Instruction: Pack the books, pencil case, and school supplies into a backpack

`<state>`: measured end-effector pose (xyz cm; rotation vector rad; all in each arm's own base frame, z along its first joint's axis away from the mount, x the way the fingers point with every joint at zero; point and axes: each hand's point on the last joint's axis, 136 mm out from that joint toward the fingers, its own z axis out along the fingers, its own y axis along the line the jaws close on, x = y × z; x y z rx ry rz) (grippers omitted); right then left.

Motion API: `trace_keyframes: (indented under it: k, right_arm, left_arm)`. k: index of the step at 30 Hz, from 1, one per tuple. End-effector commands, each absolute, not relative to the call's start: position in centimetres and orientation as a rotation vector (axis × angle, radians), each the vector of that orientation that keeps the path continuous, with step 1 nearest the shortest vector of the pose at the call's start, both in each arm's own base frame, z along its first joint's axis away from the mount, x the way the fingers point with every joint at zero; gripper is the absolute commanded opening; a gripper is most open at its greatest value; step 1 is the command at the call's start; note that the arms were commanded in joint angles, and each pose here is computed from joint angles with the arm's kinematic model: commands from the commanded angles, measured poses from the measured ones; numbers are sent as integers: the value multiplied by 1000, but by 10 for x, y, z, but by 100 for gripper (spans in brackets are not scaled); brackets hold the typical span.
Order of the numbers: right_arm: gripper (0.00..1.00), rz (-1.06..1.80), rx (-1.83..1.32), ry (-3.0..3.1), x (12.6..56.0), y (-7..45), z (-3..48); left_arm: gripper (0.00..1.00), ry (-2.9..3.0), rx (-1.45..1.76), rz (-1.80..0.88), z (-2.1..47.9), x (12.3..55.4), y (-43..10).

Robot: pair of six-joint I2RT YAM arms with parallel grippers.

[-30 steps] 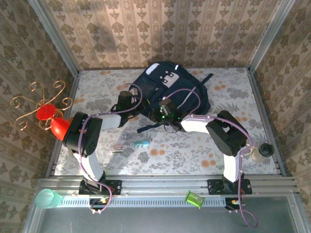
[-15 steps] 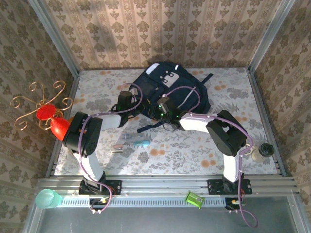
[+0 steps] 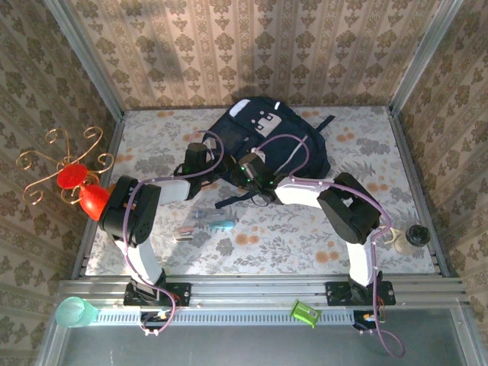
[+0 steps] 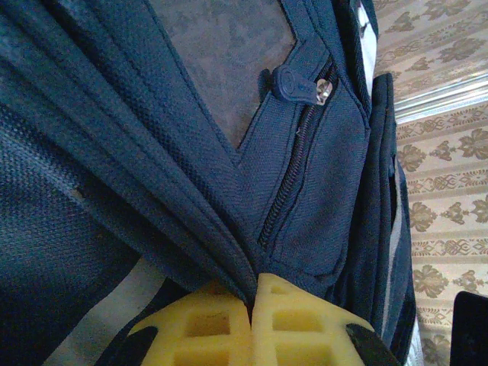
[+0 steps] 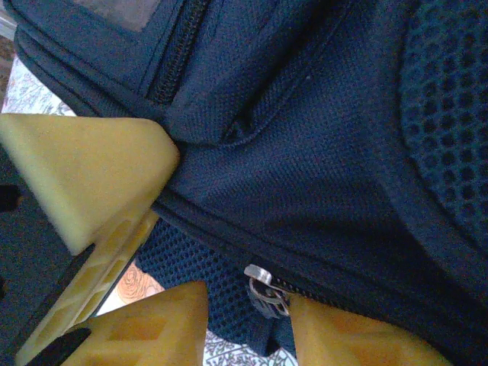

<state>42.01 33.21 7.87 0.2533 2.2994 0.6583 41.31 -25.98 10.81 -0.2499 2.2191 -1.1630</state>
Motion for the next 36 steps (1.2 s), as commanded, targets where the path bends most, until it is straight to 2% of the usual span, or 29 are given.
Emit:
trace_keyframes:
  k: [1, 4, 9, 19, 29, 36]
  right_arm:
    - [34, 521, 331, 2204, 448, 309, 80]
    - [30, 513, 339, 2184, 451, 308, 81]
    - [15, 527, 353, 2153, 451, 306, 85]
    - [0, 601, 372, 2172, 430, 300, 82]
    - [0, 652, 368, 2296, 400, 287, 70]
    - [0, 540, 347, 2424, 371, 255, 57]
  left_arm:
    - [0, 2217, -181, -1249, 119, 399, -274]
    - [0, 2215, -184, -1249, 119, 399, -274]
    - [0, 2217, -187, -1241, 118, 399, -273]
    - [0, 2217, -200, -1216, 114, 403, -267]
    - [0, 2210, -174, -1120, 106, 414, -247]
    - [0, 2222, -170, -1090, 102, 419, -233]
